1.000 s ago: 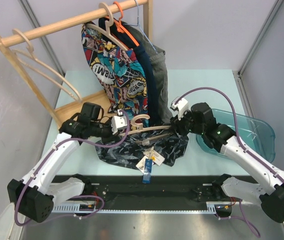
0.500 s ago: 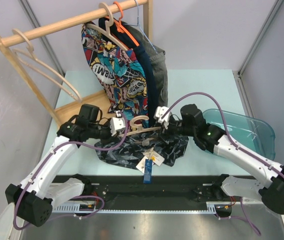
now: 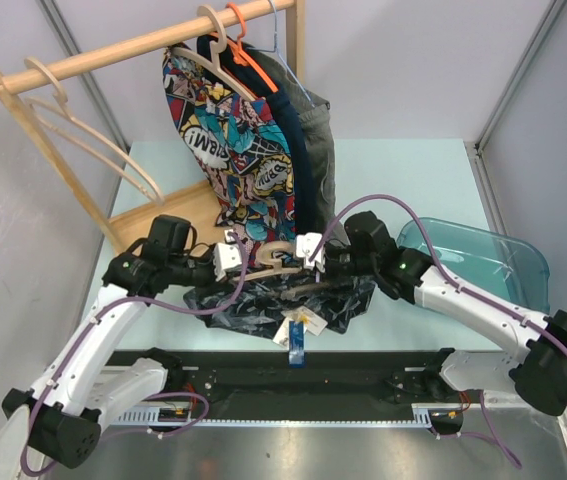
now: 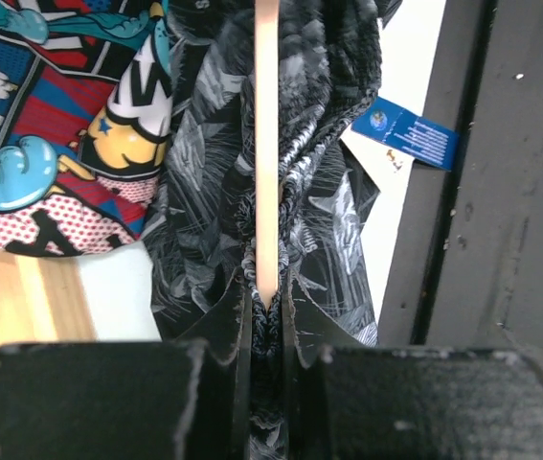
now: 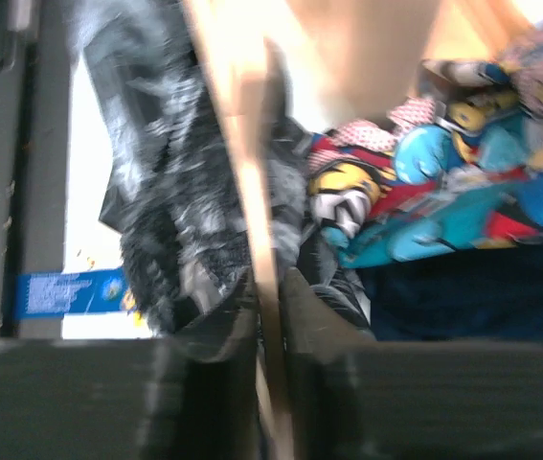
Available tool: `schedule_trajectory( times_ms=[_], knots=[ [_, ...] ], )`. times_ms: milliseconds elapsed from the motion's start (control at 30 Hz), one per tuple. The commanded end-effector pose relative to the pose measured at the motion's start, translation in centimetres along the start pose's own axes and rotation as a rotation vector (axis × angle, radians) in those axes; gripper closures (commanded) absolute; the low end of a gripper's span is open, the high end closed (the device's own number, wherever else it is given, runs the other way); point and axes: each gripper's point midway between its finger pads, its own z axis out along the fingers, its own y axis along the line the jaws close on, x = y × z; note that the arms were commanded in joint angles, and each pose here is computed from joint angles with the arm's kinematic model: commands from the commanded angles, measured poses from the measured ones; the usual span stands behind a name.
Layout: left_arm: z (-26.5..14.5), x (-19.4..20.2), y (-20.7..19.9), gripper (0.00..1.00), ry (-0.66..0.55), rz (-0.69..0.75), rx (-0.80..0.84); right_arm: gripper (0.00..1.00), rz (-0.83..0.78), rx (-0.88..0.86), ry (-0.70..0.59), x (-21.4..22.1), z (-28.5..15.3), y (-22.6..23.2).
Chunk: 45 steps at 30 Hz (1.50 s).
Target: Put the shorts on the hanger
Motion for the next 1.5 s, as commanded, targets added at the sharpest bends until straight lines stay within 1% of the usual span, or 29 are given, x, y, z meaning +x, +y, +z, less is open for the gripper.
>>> schedule_trajectory(
  times_ms=[0,67,100,133,200,233,400,533,600,633,733,767,800,833,900,1000,1033,1100,1133,1167,1200,1300,1333,1400,1467],
  knots=[
    [-0.4,-1.0,-1.6,0.92,-0.050,0.031,0.052,1.00,-0.132,-0.026,-0.077,-3.3,-1.0,-0.3],
    [-0.6,-0.2,-1.7,0.84,-0.019,0.024,0.047,1.00,-0.139,-0.029,-0.090,-3.9,-1.8,-0.3],
    [-0.7,0.0,-1.7,0.74,-0.009,0.023,0.041,1.00,-0.148,-0.018,-0.092,-4.0,-2.3,-0.7],
    [-0.9,0.5,-1.9,0.69,0.011,0.017,0.036,1.00,-0.158,-0.016,-0.098,-4.5,-2.8,-0.8],
    [-1.2,0.7,-2.1,0.62,0.024,0.029,0.040,1.00,-0.164,-0.026,-0.093,-4.5,-4.0,-0.7],
    [-1.6,0.8,-2.2,0.61,0.034,0.033,0.035,1.00,-0.187,-0.022,-0.098,-5.0,-4.5,-0.9],
    [-2.6,1.4,-2.3,0.60,0.064,0.050,0.026,1.00,-0.189,-0.042,-0.092,-5.6,-6.4,-0.4],
    [-4.0,0.4,-2.2,0.61,0.049,0.058,0.004,1.00,-0.203,-0.046,-0.098,-6.4,-7.1,-0.3],
    [-4.7,0.5,-2.8,0.66,0.055,0.052,0.013,1.00,-0.212,-0.037,-0.102,-6.8,-7.6,-0.5],
    [-5.0,0.6,-2.9,0.73,0.061,0.065,0.017,1.00,-0.212,-0.037,-0.102,-6.9,-7.8,-0.4],
    [-5.5,1.5,-3.5,0.82,0.079,0.047,0.024,1.00,-0.225,-0.042,-0.094,-7.0,-8.4,-0.2],
    [-5.7,1.8,-3.6,0.82,0.083,0.038,0.014,1.00,-0.232,-0.041,-0.087,-6.9,-8.5,-0.2],
    [-5.8,2.2,-3.5,0.80,0.089,0.019,0.001,1.00,-0.232,-0.041,-0.085,-6.9,-8.7,-0.1],
    [-6.0,2.4,-3.5,0.75,0.090,0.014,-0.004,1.00,-0.224,-0.048,-0.079,-6.7,-8.9,0.1],
    [-6.3,2.9,-3.6,0.68,0.091,0.014,-0.025,1.00,-0.222,-0.042,-0.075,-6.7,-9.2,0.0],
    [-6.7,2.9,-3.9,0.61,0.086,0.013,-0.039,1.00,-0.227,-0.039,-0.080,-6.9,-9.5,0.2],
    [-6.9,2.1,-4.0,0.55,0.061,0.022,-0.040,1.00,-0.232,-0.035,-0.087,-7.2,-9.7,0.2],
    [-7.5,0.5,-4.0,0.51,0.018,0.012,-0.060,1.00,-0.234,-0.041,-0.098,-7.8,-9.6,0.4],
    [-8.4,-1.5,-3.7,0.47,-0.032,0.028,-0.086,1.00,-0.239,-0.042,-0.110,-8.5,-9.7,0.4],
    [-8.9,-2.7,-3.6,0.46,-0.061,0.028,-0.097,1.00,-0.244,-0.049,-0.118,-8.9,-9.7,0.6],
    [-10.1,-4.7,-3.5,0.45,-0.101,0.045,-0.123,1.00,-0.254,-0.063,-0.134,-9.7,-9.6,1.1],
    [-11.5,-7.2,-3.6,0.43,-0.133,0.043,-0.121,1.00,-0.287,-0.082,-0.173,-11.7,-9.4,1.8],
    [-11.5,-7.3,-3.5,0.42,-0.124,0.028,-0.093,1.00,-0.291,-0.090,-0.179,-12.1,-9.3,2.0],
    [-12.2,-8.0,-3.8,0.42,-0.120,-0.003,-0.108,1.00,-0.305,-0.097,-0.187,-12.8,-9.2,2.2],
    [-12.9,-8.8,-4.8,0.42,-0.152,0.037,-0.116,1.00,-0.320,-0.111,-0.200,-13.5,-9.1,2.6]
  ],
)
